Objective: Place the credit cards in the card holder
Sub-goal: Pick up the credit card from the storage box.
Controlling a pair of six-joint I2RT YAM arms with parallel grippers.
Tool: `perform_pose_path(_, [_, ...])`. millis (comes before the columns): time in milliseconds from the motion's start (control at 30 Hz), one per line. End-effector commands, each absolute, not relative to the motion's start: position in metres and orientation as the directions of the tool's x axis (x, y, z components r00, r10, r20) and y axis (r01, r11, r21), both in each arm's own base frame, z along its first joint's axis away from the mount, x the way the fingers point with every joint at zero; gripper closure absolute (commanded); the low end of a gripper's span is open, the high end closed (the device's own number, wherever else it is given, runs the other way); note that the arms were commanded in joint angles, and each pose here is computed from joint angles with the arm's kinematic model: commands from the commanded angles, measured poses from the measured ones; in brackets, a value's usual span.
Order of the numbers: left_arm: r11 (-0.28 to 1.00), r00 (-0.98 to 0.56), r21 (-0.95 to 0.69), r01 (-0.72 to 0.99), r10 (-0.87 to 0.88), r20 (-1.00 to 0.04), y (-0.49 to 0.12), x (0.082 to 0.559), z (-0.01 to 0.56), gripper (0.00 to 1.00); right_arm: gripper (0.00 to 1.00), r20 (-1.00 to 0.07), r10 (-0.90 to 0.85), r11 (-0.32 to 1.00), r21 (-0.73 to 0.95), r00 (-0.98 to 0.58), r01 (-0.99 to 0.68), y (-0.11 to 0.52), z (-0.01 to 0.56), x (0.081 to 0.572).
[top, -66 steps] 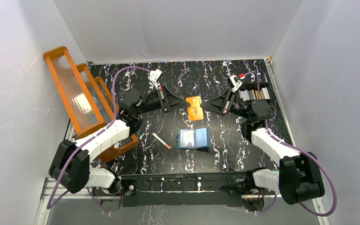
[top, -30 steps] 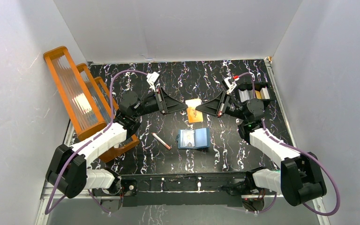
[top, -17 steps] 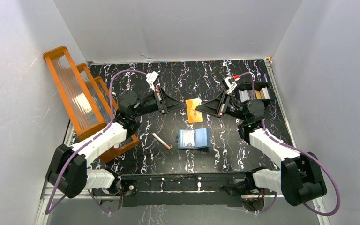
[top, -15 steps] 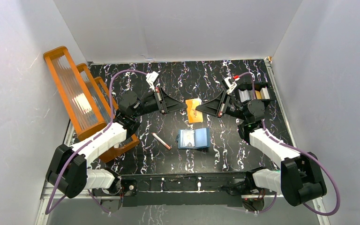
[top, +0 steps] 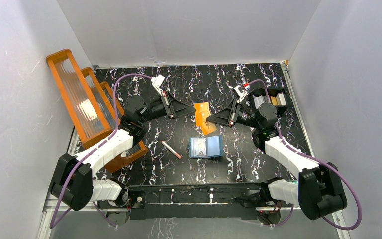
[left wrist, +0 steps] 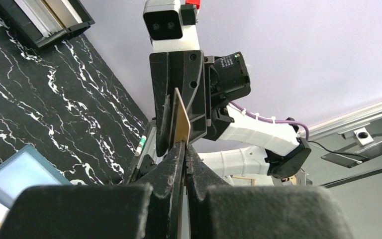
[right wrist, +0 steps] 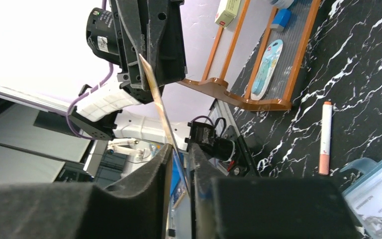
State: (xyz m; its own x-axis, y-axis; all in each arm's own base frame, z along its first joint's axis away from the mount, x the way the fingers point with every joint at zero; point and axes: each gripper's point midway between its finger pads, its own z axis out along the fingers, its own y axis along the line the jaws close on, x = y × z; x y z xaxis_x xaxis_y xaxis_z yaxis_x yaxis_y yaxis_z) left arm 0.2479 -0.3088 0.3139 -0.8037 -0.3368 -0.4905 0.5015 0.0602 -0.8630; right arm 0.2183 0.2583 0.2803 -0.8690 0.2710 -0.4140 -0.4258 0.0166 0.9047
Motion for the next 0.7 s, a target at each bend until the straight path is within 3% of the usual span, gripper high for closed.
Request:
perform_pose_path(0, [0.068, -0.762, -0.829, 0.555, -0.357, -0.54, -0.305, 0.248, 0.325, 1.0, 0.83, -0.498, 0.265, 0.011, 0.858, -0.825, -0.514, 0.26, 0.3, 0.216])
perform_pose_path(133, [0.092, -0.76, -0.831, 0.549, -0.359, -0.542, -0.304, 0.25, 0.321, 1.0, 1.0, -0.496, 0.272, 0.018, 0.859, -0.824, -0.511, 0.259, 0.295, 0.216])
perform_pose_path(233, [0.087, -0.777, -0.842, 0.532, -0.344, -0.527, -0.305, 0.249, 0.317, 1.0, 1.0, -0.498, 0.282, 0.006, 0.856, -0.82, -0.517, 0.259, 0.296, 0.216])
perform_pose_path(367, [0.069, -0.796, -0.857, 0.511, -0.339, -0.502, -0.307, 0.249, 0.313, 0.79, 1.0, -0.494, 0.276, -0.013, 0.856, -0.824, -0.517, 0.26, 0.296, 0.215])
perform_pose_path(500, [0.057, -0.805, -0.863, 0.501, -0.337, -0.489, -0.309, 0.25, 0.311, 0.71, 1.0, -0.486, 0.267, -0.026, 0.859, -0.832, -0.511, 0.263, 0.294, 0.213])
perform_pose_path(600, [0.052, -0.808, -0.864, 0.501, -0.331, -0.488, -0.31, 0.25, 0.31, 0.72, 1.0, -0.486, 0.267, -0.028, 0.859, -0.832, -0.511, 0.264, 0.295, 0.213])
perform_pose_path(633, [0.05, -0.808, -0.863, 0.502, -0.33, -0.489, -0.31, 0.25, 0.311, 0.76, 1.0, -0.486, 0.267, -0.028, 0.859, -0.832, -0.51, 0.264, 0.294, 0.213])
perform_pose_path(667, [0.05, -0.806, -0.862, 0.504, -0.331, -0.491, -0.31, 0.25, 0.311, 0.86, 1.0, -0.483, 0.266, -0.026, 0.862, -0.834, -0.507, 0.264, 0.293, 0.214])
